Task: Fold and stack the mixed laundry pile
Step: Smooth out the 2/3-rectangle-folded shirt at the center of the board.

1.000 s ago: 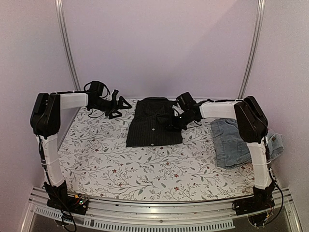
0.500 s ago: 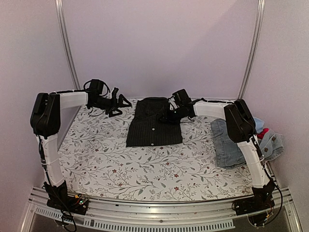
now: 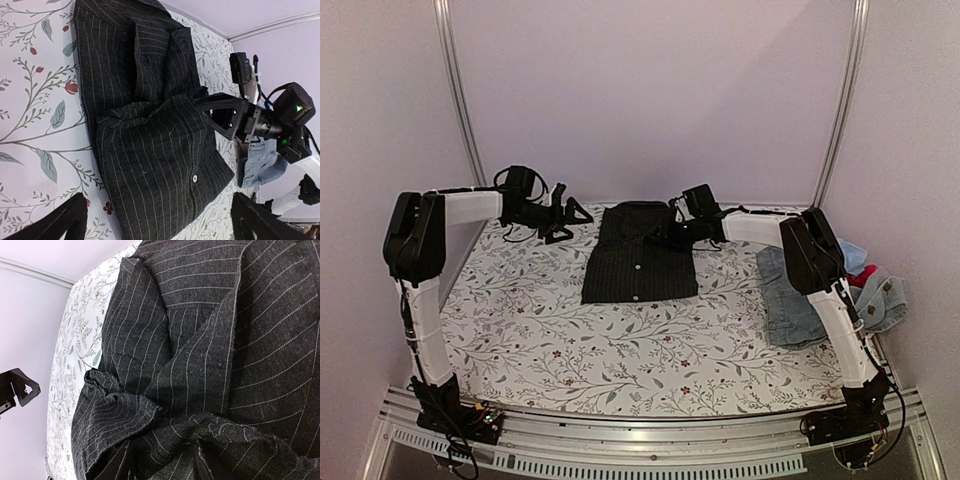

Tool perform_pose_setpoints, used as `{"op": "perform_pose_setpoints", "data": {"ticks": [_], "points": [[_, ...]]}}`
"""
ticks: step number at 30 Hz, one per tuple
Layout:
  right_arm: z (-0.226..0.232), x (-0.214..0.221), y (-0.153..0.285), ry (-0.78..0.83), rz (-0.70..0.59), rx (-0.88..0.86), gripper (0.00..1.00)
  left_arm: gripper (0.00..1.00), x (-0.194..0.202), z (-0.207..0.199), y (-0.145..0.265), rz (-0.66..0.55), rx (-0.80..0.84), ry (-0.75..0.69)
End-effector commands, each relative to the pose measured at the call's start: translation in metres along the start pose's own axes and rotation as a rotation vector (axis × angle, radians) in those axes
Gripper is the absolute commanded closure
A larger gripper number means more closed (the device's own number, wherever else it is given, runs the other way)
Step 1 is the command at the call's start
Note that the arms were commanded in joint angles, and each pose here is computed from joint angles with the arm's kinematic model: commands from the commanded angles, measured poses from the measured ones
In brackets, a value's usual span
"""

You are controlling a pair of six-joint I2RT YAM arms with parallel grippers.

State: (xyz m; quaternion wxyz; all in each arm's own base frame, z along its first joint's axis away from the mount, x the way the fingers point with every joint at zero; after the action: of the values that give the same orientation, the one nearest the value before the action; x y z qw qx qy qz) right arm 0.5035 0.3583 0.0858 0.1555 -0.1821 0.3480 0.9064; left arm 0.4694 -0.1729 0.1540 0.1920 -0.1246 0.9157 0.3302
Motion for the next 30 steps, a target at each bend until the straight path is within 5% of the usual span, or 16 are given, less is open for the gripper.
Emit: {"op": "perform_pose_setpoints", "data": {"ticks": [1, 8, 16, 22, 30], "points": [[-0.013, -0.004, -0.011, -0.04, -0.03, 0.008, 0.6, 0.0, 0.01, 0.003, -0.008, 0.03, 0.003, -0.023], [-0.04, 0.003, -0.01, -0.083, 0.001, 0.056, 0.48, 0.0, 0.026, -0.01, -0.013, 0.063, 0.013, -0.081], [0.064, -0.034, 0.08, 0.111, -0.053, -0.189, 0.24, 0.0, 0.058, -0.038, -0.001, 0.064, 0.129, -0.142], [0.081, 0.013, 0.108, 0.095, 0.07, -0.236, 0.24, 0.0, 0.077, -0.065, -0.009, 0.104, 0.202, -0.165], [0.068, 0.074, 0.074, -0.012, 0.241, -0.266, 0.34, 0.0, 0.079, -0.078, -0.047, 0.14, 0.245, -0.113]]}}
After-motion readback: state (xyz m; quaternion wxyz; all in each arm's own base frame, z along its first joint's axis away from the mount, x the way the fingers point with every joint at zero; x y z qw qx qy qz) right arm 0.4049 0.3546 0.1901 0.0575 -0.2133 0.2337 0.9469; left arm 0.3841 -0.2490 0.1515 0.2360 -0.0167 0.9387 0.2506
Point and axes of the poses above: each gripper's point midway between its finger pads, its own y axis back along the fingers, its own z axis along the line the jaws close on, x = y × z, the point moved 6 cm from there along y, back along the fingers, and after that the axes turned 2 degrees about -y, right-handed, at the moved point
